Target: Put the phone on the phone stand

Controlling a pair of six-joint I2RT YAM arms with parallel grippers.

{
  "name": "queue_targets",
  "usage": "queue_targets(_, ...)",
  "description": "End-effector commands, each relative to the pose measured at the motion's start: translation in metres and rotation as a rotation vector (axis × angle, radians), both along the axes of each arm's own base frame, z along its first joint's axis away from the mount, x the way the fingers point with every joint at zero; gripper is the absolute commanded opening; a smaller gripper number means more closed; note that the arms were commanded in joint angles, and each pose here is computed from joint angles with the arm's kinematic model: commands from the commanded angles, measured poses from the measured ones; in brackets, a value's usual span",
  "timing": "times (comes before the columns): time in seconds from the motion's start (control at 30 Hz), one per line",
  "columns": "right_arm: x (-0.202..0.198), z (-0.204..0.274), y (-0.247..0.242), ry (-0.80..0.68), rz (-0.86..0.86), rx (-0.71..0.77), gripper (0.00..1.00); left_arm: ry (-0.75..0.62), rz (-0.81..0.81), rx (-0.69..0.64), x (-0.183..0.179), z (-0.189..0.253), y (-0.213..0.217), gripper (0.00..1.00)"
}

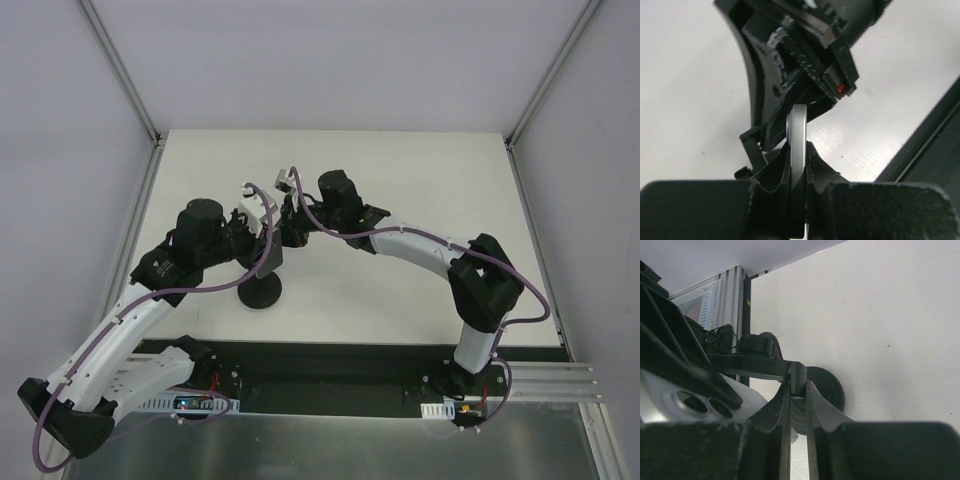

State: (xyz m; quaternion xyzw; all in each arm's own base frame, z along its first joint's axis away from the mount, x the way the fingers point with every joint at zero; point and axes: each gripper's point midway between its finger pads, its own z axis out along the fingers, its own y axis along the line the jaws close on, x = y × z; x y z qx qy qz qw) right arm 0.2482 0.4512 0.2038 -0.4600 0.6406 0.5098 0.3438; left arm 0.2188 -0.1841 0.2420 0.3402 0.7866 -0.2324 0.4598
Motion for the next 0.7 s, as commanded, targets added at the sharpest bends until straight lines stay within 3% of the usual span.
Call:
queue_targets(0.0, 0.047, 0.038, -0.015, -0.08, -0.289, 0.057, 0.01, -0.131, 0.344, 0.018, 0.026, 0.019, 0.053, 0.0)
queue_targets(0.2, 0.067, 0.047, -0.037, -0.195, -0.614, 0.017, 0.01, -0.179, 0.624, 0.042, 0.03, 0.021, 0.1, 0.0)
queue_targets(0.23, 0.071, 0.052, -0.044, -0.23, -0.733, 0.004, 0.01, -0.176, 0.663, 0.036, 0.031, 0.021, 0.105, 0.0)
queue_targets(0.33, 0.071, 0.053, -0.058, -0.205, -0.926, -0.003, 0.01, -0.174, 0.763, 0.05, 0.034, 0.018, 0.119, 0.0)
queue_targets(0.67, 0.011, 0.072, -0.038, -0.257, -1.047, 0.013, 0.01, -0.144, 0.82, 0.12, 0.048, 0.006, 0.122, 0.0)
